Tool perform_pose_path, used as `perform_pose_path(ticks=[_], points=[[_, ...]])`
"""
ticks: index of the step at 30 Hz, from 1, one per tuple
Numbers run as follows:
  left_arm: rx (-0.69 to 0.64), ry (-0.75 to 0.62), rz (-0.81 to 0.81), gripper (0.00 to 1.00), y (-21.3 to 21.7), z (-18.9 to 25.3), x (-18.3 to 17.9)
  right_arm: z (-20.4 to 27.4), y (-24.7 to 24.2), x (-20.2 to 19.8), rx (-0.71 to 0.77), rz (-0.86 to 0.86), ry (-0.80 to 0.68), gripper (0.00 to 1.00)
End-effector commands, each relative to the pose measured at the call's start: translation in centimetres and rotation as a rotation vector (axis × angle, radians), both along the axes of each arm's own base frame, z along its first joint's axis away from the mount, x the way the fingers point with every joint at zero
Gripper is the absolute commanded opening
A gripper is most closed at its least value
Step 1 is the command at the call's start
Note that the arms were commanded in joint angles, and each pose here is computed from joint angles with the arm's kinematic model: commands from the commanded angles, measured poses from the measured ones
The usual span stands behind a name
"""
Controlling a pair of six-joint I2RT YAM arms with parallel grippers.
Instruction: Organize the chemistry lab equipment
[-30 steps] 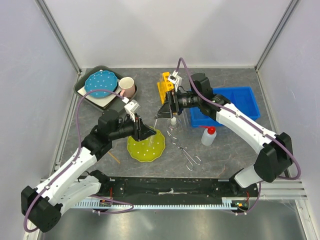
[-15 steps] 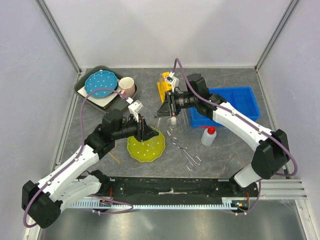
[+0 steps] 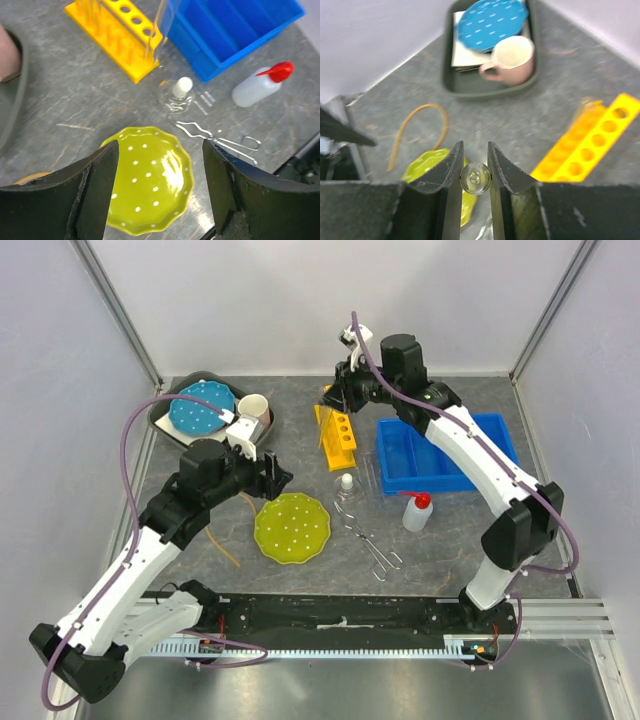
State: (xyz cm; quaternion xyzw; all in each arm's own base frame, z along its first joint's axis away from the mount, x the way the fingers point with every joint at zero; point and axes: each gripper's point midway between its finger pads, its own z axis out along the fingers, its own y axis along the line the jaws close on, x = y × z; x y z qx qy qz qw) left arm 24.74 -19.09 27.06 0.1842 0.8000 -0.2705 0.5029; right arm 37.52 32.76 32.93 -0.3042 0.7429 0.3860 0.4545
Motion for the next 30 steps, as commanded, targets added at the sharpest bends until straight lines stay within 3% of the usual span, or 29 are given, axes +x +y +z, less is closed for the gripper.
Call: perform_pose_path(ticks=[1,6,13,30], points=[[0.171,-0.022,0.083,0.75,3.1,-2.5,0.6,0.2,-1.1,5.7,-0.144,-0.118,-0.202,0.19],[0.195,0.000,0.090,0.75,3.3,-5.3,0.8,-1.0,-0.8,10.3,-0.208,-0.208,-0.246,0.19],[0.206,-0.008,0.114,0.75,3.9,-5.6,0.6,-3.8,0.0,13.9,-0.254,-0.252,-0.247,0.20],[0.204,-0.033,0.133,0.75,4.4,-5.3,0.5,-6.2,0.6,15.6,-0.270,-0.270,-0.232,0.21]])
